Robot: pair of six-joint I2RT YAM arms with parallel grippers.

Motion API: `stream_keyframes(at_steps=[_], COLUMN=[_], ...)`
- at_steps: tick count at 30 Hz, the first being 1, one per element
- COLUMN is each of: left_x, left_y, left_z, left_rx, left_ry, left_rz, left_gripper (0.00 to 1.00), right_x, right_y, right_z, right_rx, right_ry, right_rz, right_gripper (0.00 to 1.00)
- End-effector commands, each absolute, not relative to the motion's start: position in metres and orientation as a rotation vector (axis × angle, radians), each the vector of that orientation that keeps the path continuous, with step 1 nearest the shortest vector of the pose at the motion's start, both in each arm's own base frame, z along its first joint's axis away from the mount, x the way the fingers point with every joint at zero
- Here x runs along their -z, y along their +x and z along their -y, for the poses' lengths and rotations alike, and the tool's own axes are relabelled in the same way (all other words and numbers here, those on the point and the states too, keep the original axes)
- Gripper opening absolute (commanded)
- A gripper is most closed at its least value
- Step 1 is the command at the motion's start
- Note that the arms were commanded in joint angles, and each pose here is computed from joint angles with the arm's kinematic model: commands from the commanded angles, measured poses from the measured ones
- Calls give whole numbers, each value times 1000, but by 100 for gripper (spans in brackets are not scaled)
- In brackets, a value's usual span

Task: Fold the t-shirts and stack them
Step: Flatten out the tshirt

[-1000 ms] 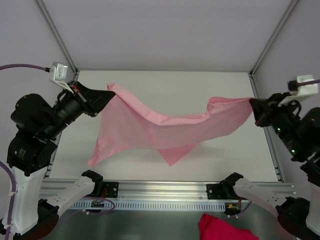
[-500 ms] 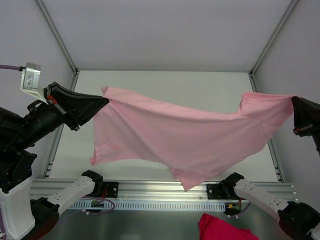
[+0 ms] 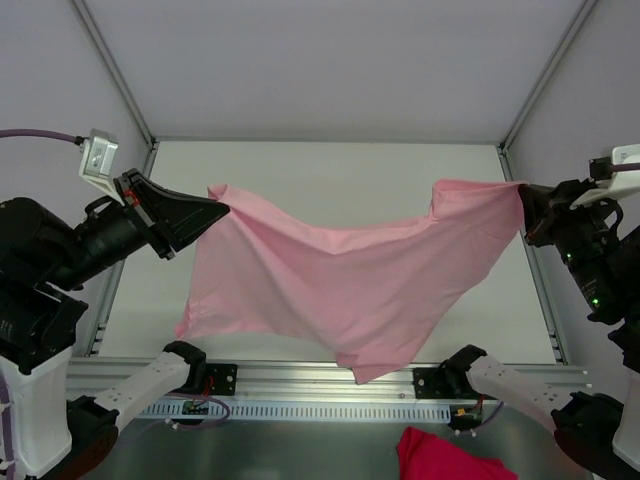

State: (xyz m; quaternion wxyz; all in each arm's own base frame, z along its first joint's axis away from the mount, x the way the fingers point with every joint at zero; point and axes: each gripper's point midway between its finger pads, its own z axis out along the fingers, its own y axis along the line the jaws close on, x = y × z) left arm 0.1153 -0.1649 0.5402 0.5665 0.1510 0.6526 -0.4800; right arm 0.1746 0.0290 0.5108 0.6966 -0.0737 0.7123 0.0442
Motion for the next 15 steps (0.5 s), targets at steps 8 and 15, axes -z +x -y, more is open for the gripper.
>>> stream_keyframes(at_steps=[8, 15], left_x=[-452, -418], left_y=[159, 179], left_z=[169, 171], left_rx=[1031, 986], left_ry=[275, 238], left_rz=[-1750, -1831], left_gripper=[0, 0], right_x=[-478, -428], right_y=[180, 193], right_z=[-59, -81], right_rx=[-202, -231], right_ry=[-233, -282], right_rz=[-1699, -1816], right_gripper=[1, 1])
